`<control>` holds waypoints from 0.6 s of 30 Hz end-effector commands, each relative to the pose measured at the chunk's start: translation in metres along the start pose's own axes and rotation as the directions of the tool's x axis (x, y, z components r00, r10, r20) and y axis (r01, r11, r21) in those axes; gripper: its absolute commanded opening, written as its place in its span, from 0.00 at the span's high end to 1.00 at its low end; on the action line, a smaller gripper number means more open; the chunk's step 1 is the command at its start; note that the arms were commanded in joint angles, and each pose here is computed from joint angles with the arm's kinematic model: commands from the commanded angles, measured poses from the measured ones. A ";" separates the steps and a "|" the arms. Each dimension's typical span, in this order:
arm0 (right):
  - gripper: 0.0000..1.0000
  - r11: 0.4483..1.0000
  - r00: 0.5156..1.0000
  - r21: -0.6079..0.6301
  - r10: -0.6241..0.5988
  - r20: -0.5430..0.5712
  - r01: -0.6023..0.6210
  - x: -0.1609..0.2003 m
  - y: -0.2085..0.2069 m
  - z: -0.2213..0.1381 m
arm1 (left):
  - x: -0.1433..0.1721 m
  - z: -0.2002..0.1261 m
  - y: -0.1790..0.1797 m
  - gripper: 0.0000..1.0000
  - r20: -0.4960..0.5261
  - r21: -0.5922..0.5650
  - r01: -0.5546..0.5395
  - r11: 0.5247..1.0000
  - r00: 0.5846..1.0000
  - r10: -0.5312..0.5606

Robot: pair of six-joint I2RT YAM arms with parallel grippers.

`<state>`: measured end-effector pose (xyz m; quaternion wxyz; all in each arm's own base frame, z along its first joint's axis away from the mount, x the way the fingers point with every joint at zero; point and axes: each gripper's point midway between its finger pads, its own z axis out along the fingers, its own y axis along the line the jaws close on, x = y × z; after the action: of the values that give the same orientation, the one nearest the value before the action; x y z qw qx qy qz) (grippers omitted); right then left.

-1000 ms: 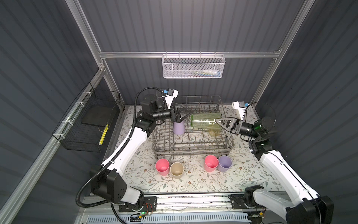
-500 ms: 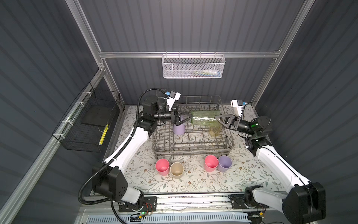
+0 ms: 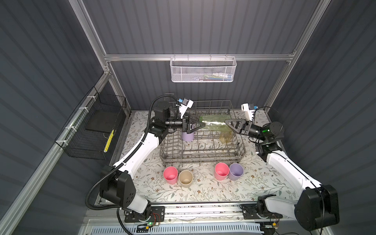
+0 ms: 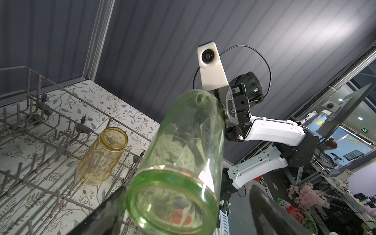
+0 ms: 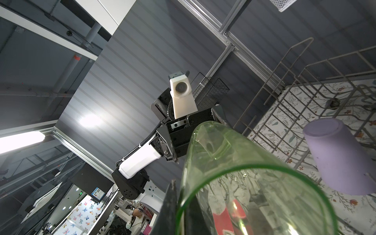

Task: Load cups into a dish rack
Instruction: Place the cup upside down at the dish rack.

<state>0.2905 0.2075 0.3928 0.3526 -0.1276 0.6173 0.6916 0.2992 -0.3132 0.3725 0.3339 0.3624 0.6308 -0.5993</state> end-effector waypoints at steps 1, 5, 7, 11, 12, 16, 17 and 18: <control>1.00 0.997 0.999 -0.056 -0.054 0.006 0.054 -0.002 0.016 -0.001 | -0.001 0.006 -0.005 0.09 -0.013 0.037 -0.019 0.999 1.000 0.020; 1.00 0.997 0.999 -0.064 -0.045 0.007 0.046 -0.003 0.014 0.000 | 0.001 0.010 -0.006 0.10 -0.021 0.045 -0.018 0.999 1.000 0.019; 1.00 0.997 0.999 -0.067 -0.045 0.004 0.046 -0.003 0.014 0.001 | 0.001 0.010 -0.005 0.12 -0.021 0.045 -0.018 0.999 1.000 0.019; 1.00 0.996 0.999 -0.074 -0.041 -0.014 0.040 0.000 0.013 0.003 | 0.000 0.010 -0.005 0.14 -0.019 0.045 -0.022 0.999 1.000 0.023; 1.00 0.997 0.999 -0.074 -0.039 -0.015 0.037 0.001 0.012 0.003 | -0.001 0.010 -0.006 0.14 -0.018 0.047 -0.025 0.999 1.000 0.025; 1.00 0.997 0.999 -0.076 -0.026 -0.019 0.024 0.004 0.009 0.003 | -0.002 0.010 -0.007 0.13 -0.014 0.046 -0.030 0.999 0.999 0.031; 1.00 0.997 0.999 -0.078 -0.025 -0.020 0.024 0.004 0.008 0.003 | -0.003 0.009 -0.007 0.13 -0.012 0.043 -0.033 0.999 0.999 0.034; 1.00 0.997 0.999 -0.080 -0.023 -0.022 0.021 0.005 0.008 0.003 | -0.003 0.010 -0.007 0.13 -0.012 0.043 -0.034 0.999 0.999 0.034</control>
<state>0.2908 0.2114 0.3899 0.3358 -0.1326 0.6073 0.7077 0.2977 -0.3219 0.3642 0.3193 0.3655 0.6324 -0.6037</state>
